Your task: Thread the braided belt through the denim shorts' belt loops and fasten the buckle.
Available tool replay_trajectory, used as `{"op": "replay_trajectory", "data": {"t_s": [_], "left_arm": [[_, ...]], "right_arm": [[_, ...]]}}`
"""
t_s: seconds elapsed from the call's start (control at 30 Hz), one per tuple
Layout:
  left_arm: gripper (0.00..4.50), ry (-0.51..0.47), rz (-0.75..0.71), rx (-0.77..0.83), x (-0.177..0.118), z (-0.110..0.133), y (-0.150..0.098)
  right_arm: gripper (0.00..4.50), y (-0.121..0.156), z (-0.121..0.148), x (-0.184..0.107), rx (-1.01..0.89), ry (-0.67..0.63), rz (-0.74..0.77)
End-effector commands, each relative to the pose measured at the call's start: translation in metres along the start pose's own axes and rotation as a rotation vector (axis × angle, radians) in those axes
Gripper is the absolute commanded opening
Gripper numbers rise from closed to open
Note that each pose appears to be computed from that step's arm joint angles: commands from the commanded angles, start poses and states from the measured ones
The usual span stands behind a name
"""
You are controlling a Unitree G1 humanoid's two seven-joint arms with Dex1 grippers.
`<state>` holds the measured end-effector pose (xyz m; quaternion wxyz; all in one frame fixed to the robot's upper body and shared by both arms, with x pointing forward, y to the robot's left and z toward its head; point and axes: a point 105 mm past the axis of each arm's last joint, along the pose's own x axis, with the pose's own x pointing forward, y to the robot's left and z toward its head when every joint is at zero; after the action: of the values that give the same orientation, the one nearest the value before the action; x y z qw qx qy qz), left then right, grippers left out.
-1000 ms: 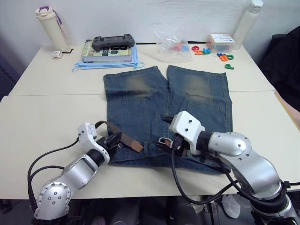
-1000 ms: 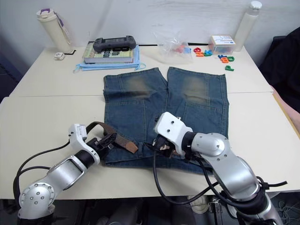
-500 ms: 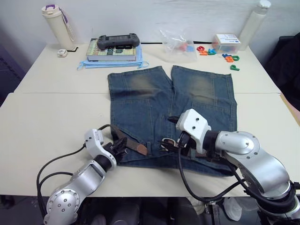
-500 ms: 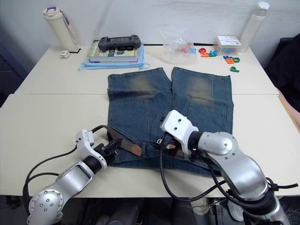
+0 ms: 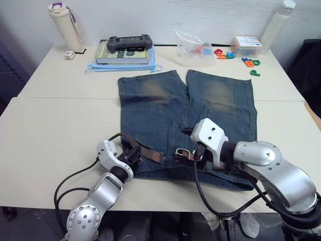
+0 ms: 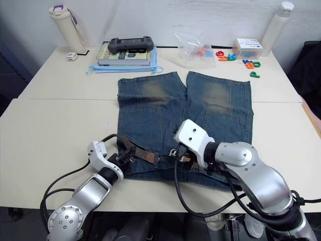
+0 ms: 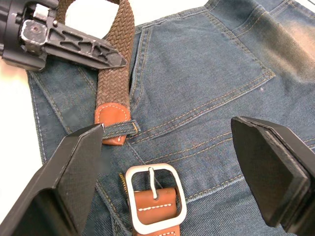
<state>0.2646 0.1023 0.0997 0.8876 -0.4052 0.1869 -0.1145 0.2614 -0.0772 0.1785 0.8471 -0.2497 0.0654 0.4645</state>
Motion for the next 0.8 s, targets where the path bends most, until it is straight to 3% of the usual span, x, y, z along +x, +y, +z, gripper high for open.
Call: {"op": "replay_trajectory", "data": {"t_s": [0.03,0.43,0.8], "left_arm": [[0.0,0.067,-0.077,-0.012,0.001,-0.015,-0.014],[0.0,0.143,-0.294,0.139,0.009,-0.026,-0.045],[0.0,0.139,-0.247,0.137,0.016,-0.027,-0.037]], "right_arm": [[4.38,-0.002,0.011,-0.007,-0.042,-0.033,-0.02],[4.38,0.004,-0.003,-0.01,-0.078,0.027,0.004],[4.38,0.011,-0.014,-0.017,-0.127,0.081,0.035]]}}
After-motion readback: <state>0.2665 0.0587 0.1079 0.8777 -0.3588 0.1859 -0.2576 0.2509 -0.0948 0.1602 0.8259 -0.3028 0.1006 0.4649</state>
